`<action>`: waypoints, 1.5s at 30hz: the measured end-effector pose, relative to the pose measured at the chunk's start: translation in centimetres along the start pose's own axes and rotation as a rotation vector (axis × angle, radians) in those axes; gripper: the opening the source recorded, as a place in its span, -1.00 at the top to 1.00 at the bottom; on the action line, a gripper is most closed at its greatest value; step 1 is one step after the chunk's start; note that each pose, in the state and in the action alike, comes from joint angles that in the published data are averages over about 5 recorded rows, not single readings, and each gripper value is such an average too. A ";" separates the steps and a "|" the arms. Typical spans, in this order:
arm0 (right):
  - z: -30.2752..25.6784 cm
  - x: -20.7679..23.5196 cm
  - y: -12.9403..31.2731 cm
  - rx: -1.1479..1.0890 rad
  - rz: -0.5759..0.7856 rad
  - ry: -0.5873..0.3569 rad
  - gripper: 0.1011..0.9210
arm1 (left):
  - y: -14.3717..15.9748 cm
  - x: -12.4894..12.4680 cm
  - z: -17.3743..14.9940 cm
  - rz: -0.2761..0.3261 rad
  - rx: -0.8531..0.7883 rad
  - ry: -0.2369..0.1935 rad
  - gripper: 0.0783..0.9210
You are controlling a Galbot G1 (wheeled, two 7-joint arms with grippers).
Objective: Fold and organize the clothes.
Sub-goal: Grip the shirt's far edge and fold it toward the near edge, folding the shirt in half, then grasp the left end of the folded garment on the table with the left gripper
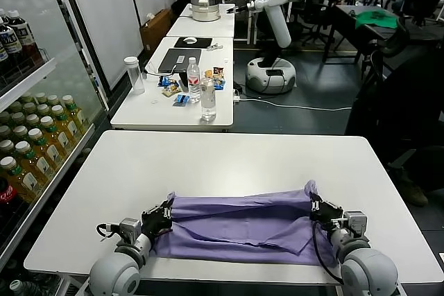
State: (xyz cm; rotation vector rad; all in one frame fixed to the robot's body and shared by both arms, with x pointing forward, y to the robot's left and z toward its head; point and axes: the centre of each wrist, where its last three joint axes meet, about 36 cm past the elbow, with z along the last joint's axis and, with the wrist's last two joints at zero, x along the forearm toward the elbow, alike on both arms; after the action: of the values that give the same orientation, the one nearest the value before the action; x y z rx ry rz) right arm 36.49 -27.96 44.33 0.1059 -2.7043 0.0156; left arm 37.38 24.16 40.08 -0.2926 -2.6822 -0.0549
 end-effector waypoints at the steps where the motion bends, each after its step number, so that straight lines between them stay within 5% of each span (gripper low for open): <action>1: 0.1 0.1 0.1 0.002 0.000 0.002 0.69 | 0.0 0.0 0.1 -0.004 -0.002 -0.001 0.68; 13: 0.9 2.2 0.1 0.014 0.017 -0.009 -0.15 | -2.3 2.3 0.7 -0.084 -0.012 -0.086 -0.14; 23: 1.5 3.9 -0.2 0.018 0.037 -0.005 -0.73 | -4.9 2.9 3.2 -0.184 0.017 -0.063 -0.73; 30: 1.6 4.5 -0.4 0.020 0.044 -0.005 -0.76 | -5.5 2.6 4.7 -0.218 0.028 -0.027 -0.38; 45: 1.0 5.4 -0.9 0.022 0.050 -0.017 -0.76 | -3.0 2.1 4.2 -0.233 0.129 -0.025 0.63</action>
State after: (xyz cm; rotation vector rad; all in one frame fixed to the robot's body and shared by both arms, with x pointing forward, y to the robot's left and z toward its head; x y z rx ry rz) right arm 31.23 -29.29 45.67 0.0455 -2.7233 0.0593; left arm 33.13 22.01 37.21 0.0598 -2.7169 0.0510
